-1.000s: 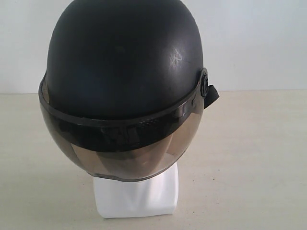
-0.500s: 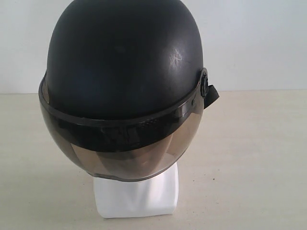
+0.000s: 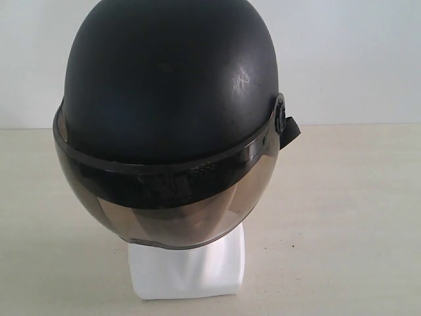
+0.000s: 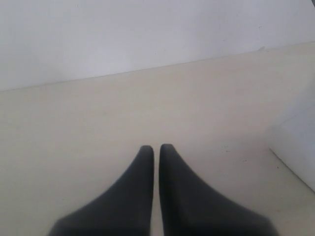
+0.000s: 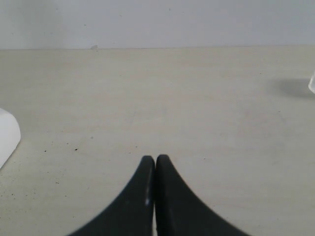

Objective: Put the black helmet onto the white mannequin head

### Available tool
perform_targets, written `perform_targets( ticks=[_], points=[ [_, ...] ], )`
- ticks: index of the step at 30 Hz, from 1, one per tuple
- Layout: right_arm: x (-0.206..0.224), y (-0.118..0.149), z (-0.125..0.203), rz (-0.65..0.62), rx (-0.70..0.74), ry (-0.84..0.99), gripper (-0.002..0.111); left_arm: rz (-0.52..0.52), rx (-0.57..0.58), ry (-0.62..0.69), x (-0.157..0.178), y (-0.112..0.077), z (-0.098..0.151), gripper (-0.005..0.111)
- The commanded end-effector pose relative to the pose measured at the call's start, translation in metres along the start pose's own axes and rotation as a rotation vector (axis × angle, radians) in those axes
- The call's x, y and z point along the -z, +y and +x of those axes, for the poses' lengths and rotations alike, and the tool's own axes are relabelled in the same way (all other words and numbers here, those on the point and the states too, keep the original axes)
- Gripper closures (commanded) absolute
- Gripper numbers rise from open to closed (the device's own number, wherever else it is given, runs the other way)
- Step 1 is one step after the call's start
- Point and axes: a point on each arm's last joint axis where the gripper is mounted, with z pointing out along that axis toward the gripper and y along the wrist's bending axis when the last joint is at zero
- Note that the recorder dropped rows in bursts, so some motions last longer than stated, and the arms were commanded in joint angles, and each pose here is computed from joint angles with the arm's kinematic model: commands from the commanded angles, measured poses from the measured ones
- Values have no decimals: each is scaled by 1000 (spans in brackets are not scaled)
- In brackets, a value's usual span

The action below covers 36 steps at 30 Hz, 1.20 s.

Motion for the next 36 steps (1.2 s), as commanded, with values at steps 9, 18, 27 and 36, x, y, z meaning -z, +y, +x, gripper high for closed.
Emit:
perform_targets(
  ticks=[9, 18, 27, 36],
  points=[
    [1, 0, -1, 6, -4, -15, 108, 39, 10, 1, 0, -4, 1, 102],
    [1, 0, -1, 6, -4, -15, 108, 45, 34, 1, 0, -4, 1, 102],
    [1, 0, -1, 6, -4, -15, 108, 45, 32, 1, 0, -4, 1, 102],
    [1, 0, -1, 6, -4, -15, 108, 45, 32, 1, 0, -4, 1, 102]
  ],
)
